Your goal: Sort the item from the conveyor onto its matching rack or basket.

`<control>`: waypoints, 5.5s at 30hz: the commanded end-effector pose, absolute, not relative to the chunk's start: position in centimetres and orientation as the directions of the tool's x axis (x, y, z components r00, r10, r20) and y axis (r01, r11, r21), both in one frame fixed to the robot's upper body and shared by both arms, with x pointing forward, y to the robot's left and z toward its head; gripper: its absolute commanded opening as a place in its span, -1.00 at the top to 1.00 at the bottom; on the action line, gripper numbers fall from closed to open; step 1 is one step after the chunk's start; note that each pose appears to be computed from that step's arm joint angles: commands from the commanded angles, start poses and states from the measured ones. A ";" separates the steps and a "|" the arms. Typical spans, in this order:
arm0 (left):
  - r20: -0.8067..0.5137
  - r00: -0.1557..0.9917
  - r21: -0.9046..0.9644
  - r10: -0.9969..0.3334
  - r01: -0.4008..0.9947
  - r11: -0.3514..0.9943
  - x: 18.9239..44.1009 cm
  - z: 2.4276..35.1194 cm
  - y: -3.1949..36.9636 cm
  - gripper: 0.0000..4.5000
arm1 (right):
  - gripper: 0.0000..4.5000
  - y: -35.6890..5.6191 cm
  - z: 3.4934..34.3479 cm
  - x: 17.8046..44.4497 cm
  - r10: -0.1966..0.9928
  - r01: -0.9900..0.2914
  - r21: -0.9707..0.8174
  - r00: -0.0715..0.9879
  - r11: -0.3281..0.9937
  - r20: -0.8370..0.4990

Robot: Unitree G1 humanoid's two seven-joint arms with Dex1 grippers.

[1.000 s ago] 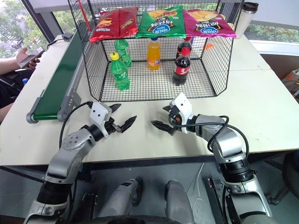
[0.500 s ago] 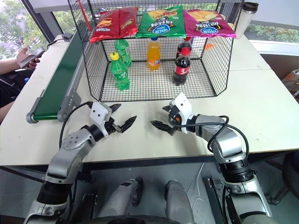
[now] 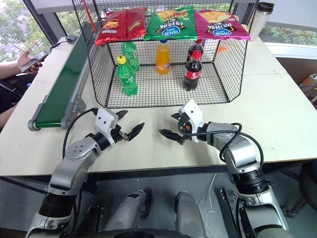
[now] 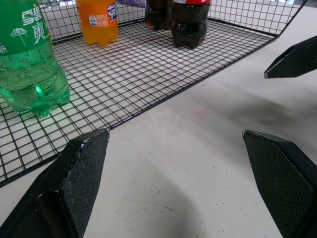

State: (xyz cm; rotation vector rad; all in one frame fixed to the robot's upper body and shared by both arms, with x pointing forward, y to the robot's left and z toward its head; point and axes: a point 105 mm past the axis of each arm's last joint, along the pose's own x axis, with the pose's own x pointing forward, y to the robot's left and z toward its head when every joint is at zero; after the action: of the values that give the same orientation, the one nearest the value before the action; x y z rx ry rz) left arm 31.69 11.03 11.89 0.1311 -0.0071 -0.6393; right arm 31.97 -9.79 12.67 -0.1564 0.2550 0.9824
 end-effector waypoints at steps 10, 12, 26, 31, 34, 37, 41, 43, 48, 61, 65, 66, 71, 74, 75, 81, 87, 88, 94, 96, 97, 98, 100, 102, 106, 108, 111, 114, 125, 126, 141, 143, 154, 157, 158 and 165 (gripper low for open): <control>0.025 0.799 0.145 -0.601 0.592 0.793 31.5 13.5 10.9 -1.00 | -0.98 -9.2 14.2 31.3 0.827 -0.859 -0.055 0.505 0.508 -0.245; 0.026 0.799 0.145 -0.601 0.592 0.793 31.5 13.5 10.9 -1.00 | -0.98 -9.2 14.2 31.3 0.829 -0.861 -0.054 0.502 0.506 -0.245; 0.067 0.845 0.229 -0.531 0.505 0.832 30.6 16.2 13.7 -1.00 | -0.98 -7.7 16.0 31.1 0.871 -0.894 -0.094 0.447 0.437 -0.201; 0.063 0.872 0.253 -0.485 0.456 0.853 29.5 16.7 15.0 -1.00 | -0.98 -7.1 16.9 30.8 0.892 -0.910 -0.094 0.414 0.404 -0.182; 0.070 0.884 0.274 -0.463 0.429 0.861 29.1 17.1 15.5 -1.00 | -0.98 -6.7 17.1 30.5 0.905 -0.923 -0.093 0.384 0.373 -0.182; 0.086 0.888 0.272 -0.451 0.415 0.868 28.8 17.7 15.7 -1.00 | -0.98 -6.4 17.4 30.3 0.917 -0.934 -0.089 0.358 0.347 -0.178; 0.093 0.895 0.297 -0.437 0.394 0.870 28.1 18.2 15.9 -1.00 | -0.98 -6.1 17.5 29.8 0.932 -0.951 -0.090 0.308 0.296 -0.189; 0.094 0.899 0.292 -0.428 0.386 0.875 27.9 18.3 16.0 -1.00 | -0.98 -6.2 16.9 28.9 0.941 -0.967 -0.109 0.250 0.230 -0.227; 0.064 0.932 0.234 -0.356 0.333 0.913 26.7 17.4 17.2 -1.00 | -0.98 -6.2 16.4 27.7 0.955 -0.987 -0.098 0.152 0.131 -0.256; 0.036 0.996 0.254 -0.084 0.072 0.965 24.6 18.1 25.9 -1.00 | -0.98 -4.8 17.9 27.9 0.974 -0.989 -0.126 0.101 0.076 -0.204; 0.047 0.999 0.226 -0.006 -0.004 0.974 24.4 18.4 28.6 -1.00 | -0.98 -4.3 18.9 28.1 0.981 -0.987 -0.140 0.095 0.072 -0.171; 0.052 0.999 0.216 0.009 -0.020 0.976 24.4 18.5 29.2 -1.00 | -0.98 -4.2 19.0 28.1 0.982 -0.987 -0.144 0.093 0.069 -0.167; 0.078 0.995 0.114 0.054 -0.063 0.991 24.9 18.9 30.7 -1.00 | -0.98 -4.0 19.2 28.0 0.983 -0.986 -0.149 0.094 0.070 -0.159; 0.068 0.996 0.068 0.050 -0.055 0.996 25.3 18.7 30.8 -1.00 | -0.98 -4.0 19.2 28.0 0.982 -0.985 -0.151 0.103 0.080 -0.156; 0.067 0.996 0.047 0.057 -0.061 0.997 25.5 18.6 30.9 -1.00 | -0.98 -4.0 19.2 28.0 0.982 -0.985 -0.149 0.107 0.084 -0.155; 0.050 0.996 0.003 0.069 -0.069 0.998 26.6 18.0 31.1 -1.00 | -0.98 -4.3 19.1 28.1 0.979 -0.984 -0.145 0.130 0.107 -0.159; 0.057 0.996 0.033 0.070 -0.072 0.997 27.0 17.9 31.2 -1.00 | -0.98 -4.6 18.9 28.1 0.975 -0.982 -0.145 0.147 0.123 -0.166; 0.058 0.995 0.044 0.080 -0.083 0.996 27.1 17.9 31.3 -1.00 | -0.98 -4.6 18.9 28.1 0.975 -0.982 -0.145 0.149 0.125 -0.168; 0.085 0.990 0.099 0.112 -0.121 0.988 27.7 18.2 31.7 -1.00 | -0.98 -4.7 18.9 28.1 0.973 -0.981 -0.145 0.154 0.130 -0.170; 0.087 0.990 0.102 0.114 -0.123 0.987 28.0 18.0 31.5 -1.00 | -0.98 -4.6 18.9 28.1 0.973 -0.981 -0.146 0.155 0.131 -0.170; 0.087 0.990 0.101 0.115 -0.124 0.987 28.1 18.0 31.5 -1.00 | -0.98 -4.7 18.9 28.1 0.973 -0.980 -0.146 0.156 0.132 -0.170; 0.086 0.990 0.101 0.116 -0.125 0.987 28.1 17.9 31.4 -1.00 | -0.98 -4.7 18.9 28.2 0.973 -0.980 -0.146 0.158 0.133 -0.171; 0.082 0.990 0.107 0.114 -0.123 0.987 28.2 17.7 31.3 -1.00 | -0.98 -4.7 18.9 28.2 0.972 -0.980 -0.147 0.159 0.135 -0.172; 0.069 0.994 0.112 0.088 -0.095 0.989 28.4 17.3 30.9 -1.00 | -0.98 -4.8 18.9 28.2 0.971 -0.980 -0.146 0.162 0.137 -0.174; 0.080 0.996 0.070 0.030 -0.036 0.997 28.4 17.3 30.1 -0.40 | -1.00 -4.9 18.9 28.3 0.970 -0.979 -0.146 0.170 0.145 -0.177; 0.095 0.995 0.063 0.041 -0.047 0.997 28.4 17.6 30.5 -0.25 | -1.00 -4.9 18.8 28.4 0.969 -0.978 -0.145 0.173 0.149 -0.178; 0.104 0.993 0.059 0.050 -0.057 0.997 28.4 18.0 30.8 -0.25 | -1.00 -5.0 18.7 28.4 0.968 -0.978 -0.142 0.178 0.153 -0.179; 0.130 0.990 0.037 0.048 -0.053 0.998 28.5 18.6 30.8 -0.25 | -1.00 -5.2 18.5 28.5 0.966 -0.978 -0.139 0.182 0.158 -0.181; 0.213 0.960 0.051 -0.181 0.174 0.983 30.2 23.2 26.8 -0.25 | -1.00 -4.9 19.6 28.5 0.971 -0.974 -0.149 0.191 0.170 -0.144; 0.212 0.953 0.053 -0.214 0.208 0.977 30.4 23.4 26.2 -0.25 | -1.00 -4.8 19.9 28.6 0.971 -0.973 -0.149 0.198 0.177 -0.137; -0.039 0.605 0.178 -0.795 0.787 0.590 31.4 18.4 12.4 -0.25 | -1.00 -5.2 22.7 31.4 0.924 -0.913 -0.192 0.376 0.359 -0.063; -0.047 0.567 0.181 -0.823 0.815 0.551 31.2 17.9 11.3 -0.25 | -1.00 -5.3 23.0 31.6 0.917 -0.904 -0.199 0.396 0.378 -0.058; -0.037 0.466 0.196 -0.884 0.871 0.451 31.0 17.1 7.9 -0.25 | -1.00 -5.3 23.7 31.6 0.909 -0.896 -0.192 0.414 0.400 -0.039; -0.031 0.446 0.203 -0.895 0.879 0.431 31.0 17.1 7.2 -0.25 | -1.00 -5.2 23.8 31.6 0.911 -0.898 -0.190 0.411 0.397 -0.038; -0.028 0.442 0.204 -0.897 0.881 0.427 31.0 17.1 7.0 -0.25 | -1.00 -5.1 23.8 31.7 0.911 -0.898 -0.190 0.411 0.398 -0.036; -0.012 0.423 0.199 -0.906 0.889 0.413 31.0 17.3 6.0 -0.25 | -1.00 -4.8 24.2 32.2 0.906 -0.891 -0.184 0.424 0.415 -0.009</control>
State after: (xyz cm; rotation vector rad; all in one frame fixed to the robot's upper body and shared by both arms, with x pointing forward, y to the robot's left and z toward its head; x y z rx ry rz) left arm 31.18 6.56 14.80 0.1514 0.0086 -1.1115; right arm 32.20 -4.87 22.59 -0.1639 -0.0308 1.1350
